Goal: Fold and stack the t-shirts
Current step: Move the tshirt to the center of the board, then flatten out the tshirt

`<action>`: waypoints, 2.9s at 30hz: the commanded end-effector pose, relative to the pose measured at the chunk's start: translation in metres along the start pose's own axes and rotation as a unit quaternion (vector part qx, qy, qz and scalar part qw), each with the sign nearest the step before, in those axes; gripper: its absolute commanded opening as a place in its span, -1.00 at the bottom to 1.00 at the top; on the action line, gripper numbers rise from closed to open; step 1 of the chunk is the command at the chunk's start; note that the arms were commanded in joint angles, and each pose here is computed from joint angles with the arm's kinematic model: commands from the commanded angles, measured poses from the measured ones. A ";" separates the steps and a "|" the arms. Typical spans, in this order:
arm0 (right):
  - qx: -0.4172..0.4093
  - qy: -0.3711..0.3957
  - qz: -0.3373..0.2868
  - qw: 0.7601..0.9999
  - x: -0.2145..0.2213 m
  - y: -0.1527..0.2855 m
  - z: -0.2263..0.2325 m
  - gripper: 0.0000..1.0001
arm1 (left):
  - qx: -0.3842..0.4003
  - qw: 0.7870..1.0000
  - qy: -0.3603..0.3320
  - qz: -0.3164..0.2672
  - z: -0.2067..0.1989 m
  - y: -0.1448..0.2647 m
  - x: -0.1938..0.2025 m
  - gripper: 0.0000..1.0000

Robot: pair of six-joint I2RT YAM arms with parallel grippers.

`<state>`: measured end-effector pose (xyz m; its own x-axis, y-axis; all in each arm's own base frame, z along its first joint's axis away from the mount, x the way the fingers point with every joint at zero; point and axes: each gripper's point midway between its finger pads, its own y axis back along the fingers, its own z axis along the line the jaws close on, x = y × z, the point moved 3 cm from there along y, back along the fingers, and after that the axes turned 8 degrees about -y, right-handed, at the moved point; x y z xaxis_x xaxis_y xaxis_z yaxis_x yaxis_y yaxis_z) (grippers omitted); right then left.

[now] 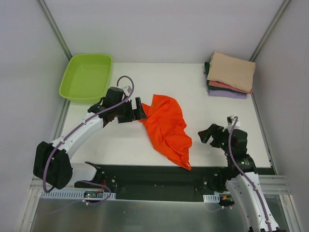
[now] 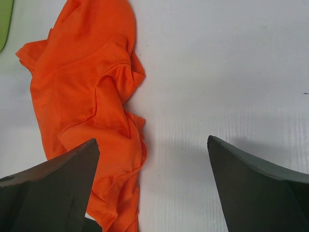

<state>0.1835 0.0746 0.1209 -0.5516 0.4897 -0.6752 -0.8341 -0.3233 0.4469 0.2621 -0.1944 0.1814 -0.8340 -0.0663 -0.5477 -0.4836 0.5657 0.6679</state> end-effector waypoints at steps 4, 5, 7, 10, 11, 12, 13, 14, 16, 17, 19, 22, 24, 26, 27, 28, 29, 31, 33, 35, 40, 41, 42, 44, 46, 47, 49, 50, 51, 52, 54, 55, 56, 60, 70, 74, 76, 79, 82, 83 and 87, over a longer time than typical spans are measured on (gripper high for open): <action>-0.055 -0.010 0.040 0.998 0.002 -0.004 0.022 0.93 | -0.080 0.996 0.030 -0.041 0.036 0.010 0.029 0.98; -0.063 -0.009 0.049 0.997 0.003 -0.003 0.026 0.93 | -0.092 0.994 0.030 -0.042 0.042 0.010 0.033 0.98; -0.086 0.001 0.068 0.994 0.007 -0.002 0.037 0.93 | -0.121 0.991 0.033 -0.046 0.055 0.008 0.038 0.98; -0.078 0.029 0.073 0.994 0.003 -0.003 0.050 0.94 | -0.110 0.993 0.042 -0.032 0.057 0.006 0.041 0.98; -0.079 0.043 0.070 0.993 -0.002 -0.003 0.058 0.95 | -0.110 0.992 0.048 -0.033 0.057 0.005 0.039 0.98; -0.079 0.054 0.066 0.993 -0.007 -0.005 0.065 0.94 | -0.109 0.992 0.050 -0.035 0.057 0.003 0.037 0.98; -0.083 0.065 0.068 0.992 -0.009 -0.007 0.074 0.95 | -0.110 0.992 0.057 -0.037 0.057 0.002 0.032 0.98; -0.086 0.074 0.067 0.991 -0.013 -0.011 0.084 0.95 | -0.106 0.992 0.063 -0.039 0.056 0.000 0.027 0.98; -0.078 0.092 0.094 0.988 -0.008 -0.029 0.097 0.96 | -0.107 0.991 0.069 -0.043 0.057 -0.007 0.016 0.98; -0.079 0.104 0.107 0.986 -0.006 -0.036 0.105 0.97 | -0.104 0.991 0.073 -0.050 0.057 -0.010 0.009 0.98; -0.078 0.128 0.129 0.980 -0.002 -0.051 0.124 0.98 | -0.077 0.993 0.082 -0.041 0.061 -0.021 -0.001 0.98; -0.056 0.164 0.157 0.972 0.005 -0.080 0.141 0.88 | -0.007 0.994 0.110 -0.025 0.061 -0.037 -0.014 0.89; -0.052 0.189 0.168 0.966 0.005 -0.097 0.161 0.83 | 0.013 0.992 0.126 -0.013 0.068 -0.053 -0.021 0.81; -0.028 0.222 0.176 0.959 0.011 -0.117 0.167 0.79 | 0.025 0.991 0.131 -0.006 0.069 -0.064 -0.030 0.72; -0.018 0.232 0.182 0.955 0.013 -0.125 0.170 0.76 | 0.035 0.990 0.133 0.003 0.068 -0.071 -0.031 0.66; -0.007 0.245 0.196 0.949 0.018 -0.133 0.170 0.72 | 0.043 0.990 0.137 0.013 0.068 -0.076 -0.030 0.62; -0.003 0.258 0.209 0.943 0.022 -0.139 0.174 0.66 | 0.047 0.989 0.141 0.022 0.069 -0.082 -0.029 0.59; 0.012 0.267 0.234 0.935 0.033 -0.151 0.174 0.58 | 0.044 0.989 0.138 0.022 0.075 -0.092 -0.031 0.50; 0.015 0.284 0.245 0.927 0.041 -0.161 0.171 0.50 | 0.029 0.989 0.146 0.027 0.084 -0.101 -0.029 0.33; 0.022 0.287 0.256 0.923 0.048 -0.167 0.167 0.44 | 0.025 0.987 0.153 0.035 0.088 -0.108 -0.027 0.17; 0.035 0.295 0.283 0.912 0.063 -0.172 0.157 0.36 | -0.014 0.986 0.163 0.036 0.104 -0.120 -0.023 -0.59; 0.039 0.297 0.284 0.911 0.065 -0.172 0.155 0.36 | -0.019 0.985 0.164 0.039 0.107 -0.122 -0.021 -0.78; 0.039 0.301 0.288 0.909 0.066 -0.172 0.154 0.36 | -0.025 0.986 0.163 0.040 0.109 -0.123 -0.020 -1.00; 0.041 0.307 0.294 0.904 0.070 -0.173 0.150 0.35 | -0.031 0.986 0.156 0.042 0.113 -0.123 -0.017 -1.00; 0.048 0.313 0.292 0.902 0.071 -0.175 0.146 0.30 | -0.035 0.986 0.156 0.043 0.114 -0.122 -0.014 -1.00; 0.053 0.315 0.290 0.902 0.070 -0.177 0.145 0.29 | -0.032 0.986 0.157 0.046 0.113 -0.121 -0.012 -1.00; 0.056 0.316 0.292 0.901 0.073 -0.180 0.143 0.27 | -0.029 0.986 0.156 0.048 0.112 -0.121 -0.010 -1.00; 0.055 0.316 0.296 0.900 0.075 -0.181 0.143 0.25 | -0.027 0.986 0.155 0.048 0.111 -0.120 -0.010 -1.00; 0.054 0.317 0.298 0.899 0.077 -0.182 0.143 0.24 | -0.027 0.986 0.156 0.048 0.111 -0.120 -0.010 -1.00; 0.053 0.319 0.300 0.898 0.080 -0.183 0.144 0.19 | -0.027 0.986 0.157 0.049 0.111 -0.120 -0.009 -1.00; 0.056 0.319 0.302 0.896 0.082 -0.183 0.143 0.07 | -0.030 0.986 0.158 0.049 0.112 -0.120 -0.008 -1.00; 0.060 0.314 0.298 0.899 0.082 -0.183 0.144 -0.04 | -0.031 0.986 0.159 0.048 0.112 -0.119 -0.008 -1.00; 0.061 0.311 0.293 0.902 0.082 -0.183 0.145 -0.17 | -0.030 0.986 0.158 0.049 0.112 -0.118 -0.007 -1.00; 0.077 0.295 0.240 0.922 0.065 -0.175 0.146 -0.65 | -0.039 0.986 0.154 0.041 0.113 -0.113 -0.007 -1.00; 0.140 0.284 0.115 0.942 -0.003 -0.111 0.112 -0.99 | -0.118 0.981 0.151 -0.016 0.126 -0.073 -0.012 -1.00; 0.150 0.262 0.075 0.951 -0.021 -0.079 0.092 -0.99 | -0.148 0.977 0.147 -0.039 0.128 -0.053 -0.010 -1.00; 0.157 0.249 0.050 0.954 -0.030 -0.064 0.080 -0.99 | -0.162 0.974 0.146 -0.056 0.128 -0.041 -0.010 -1.00; 0.142 0.228 0.008 0.963 -0.047 -0.039 0.073 -0.99 | -0.157 0.974 0.134 -0.093 0.117 -0.018 -0.016 -1.00; 0.087 0.240 -0.014 0.967 -0.061 -0.018 0.085 -0.98 | -0.132 0.973 0.115 -0.148 0.096 0.015 -0.031 -1.00; 0.067 0.245 -0.019 0.967 -0.066 -0.011 0.091 -0.98 | -0.121 0.972 0.107 -0.172 0.087 0.028 -0.036 -1.00; -0.027 0.258 -0.037 0.965 -0.073 0.018 0.113 -0.89 | -0.085 0.958 0.072 -0.263 0.057 0.081 -0.047 -1.00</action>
<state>0.2254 0.1271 0.2224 -0.4659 0.1089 -0.8781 -0.8682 -0.2478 0.4299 0.2949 -0.1170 0.1889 -0.6418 -0.4036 -0.6520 -0.7667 0.3542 0.5354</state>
